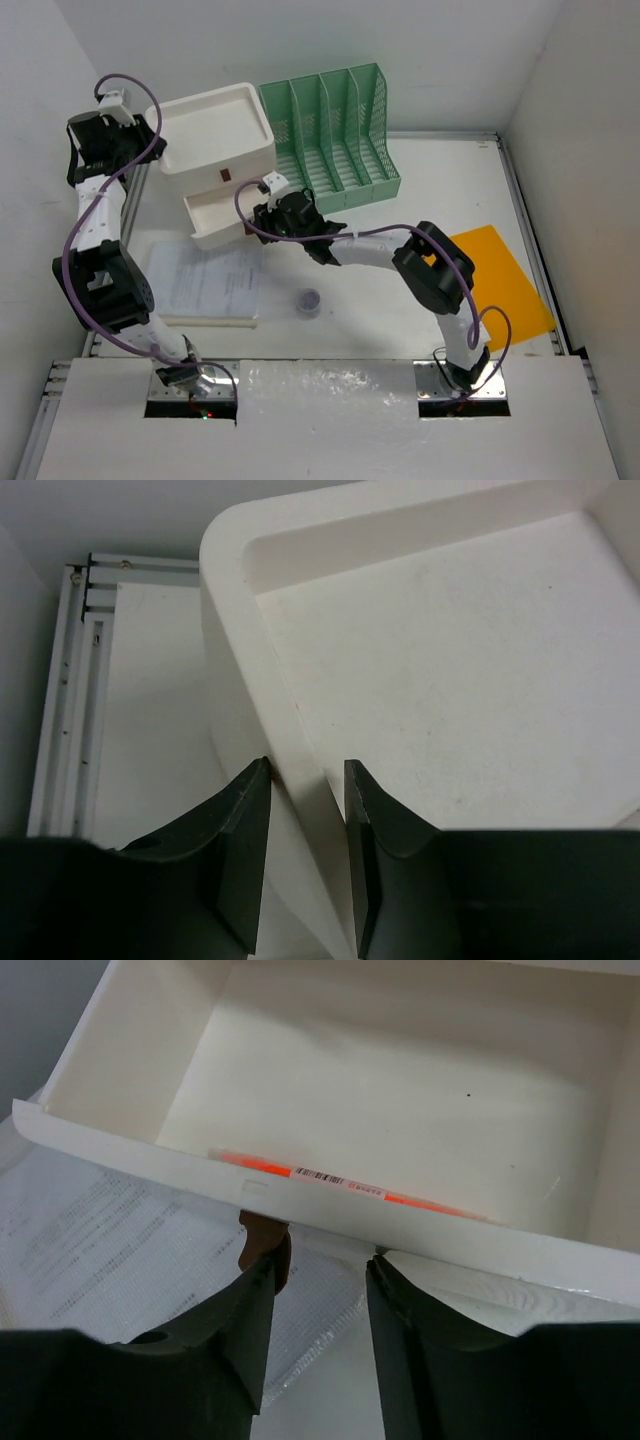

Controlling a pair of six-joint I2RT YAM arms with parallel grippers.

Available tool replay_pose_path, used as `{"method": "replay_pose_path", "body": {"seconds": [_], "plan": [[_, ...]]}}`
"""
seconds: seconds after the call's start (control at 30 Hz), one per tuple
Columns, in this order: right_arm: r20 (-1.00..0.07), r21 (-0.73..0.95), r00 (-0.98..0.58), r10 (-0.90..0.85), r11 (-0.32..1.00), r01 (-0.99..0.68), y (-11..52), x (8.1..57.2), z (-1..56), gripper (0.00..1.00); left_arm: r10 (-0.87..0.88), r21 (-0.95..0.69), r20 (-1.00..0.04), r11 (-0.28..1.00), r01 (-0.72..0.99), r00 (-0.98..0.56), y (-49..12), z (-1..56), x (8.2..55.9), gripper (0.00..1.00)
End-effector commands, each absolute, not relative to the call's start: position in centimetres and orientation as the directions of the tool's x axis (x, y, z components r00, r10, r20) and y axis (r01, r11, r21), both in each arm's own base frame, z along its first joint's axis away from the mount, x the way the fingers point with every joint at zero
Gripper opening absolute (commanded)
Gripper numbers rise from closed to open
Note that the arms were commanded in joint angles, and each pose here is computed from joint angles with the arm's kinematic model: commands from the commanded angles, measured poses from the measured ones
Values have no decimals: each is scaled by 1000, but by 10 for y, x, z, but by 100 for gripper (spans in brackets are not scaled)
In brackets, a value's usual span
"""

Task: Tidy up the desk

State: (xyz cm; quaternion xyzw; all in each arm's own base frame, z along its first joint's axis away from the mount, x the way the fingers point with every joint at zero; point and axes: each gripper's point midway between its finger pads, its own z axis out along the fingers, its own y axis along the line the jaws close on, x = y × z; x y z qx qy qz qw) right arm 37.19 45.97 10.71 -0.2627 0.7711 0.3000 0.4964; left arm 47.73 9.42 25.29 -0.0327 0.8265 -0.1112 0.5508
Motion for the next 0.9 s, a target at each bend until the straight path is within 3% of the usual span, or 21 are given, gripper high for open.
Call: {"method": "replay_pose_path", "body": {"seconds": [0.0,0.17,0.5,0.87], "plan": [[-975,193,-215,56,692,-696,464,387,178,44,-354,-596,-626,792,134,-695,7,200,429,0],[-970,201,-238,40,683,-702,466,372,171,51,-366,-578,-654,806,126,-662,13,214,440,0],[-972,165,-235,-27,634,-756,478,349,176,55,-381,-555,-657,828,76,-651,27,207,458,0],[-924,326,-382,-5,512,-795,489,316,178,61,-362,-533,-666,842,77,-652,30,202,459,0]]}}
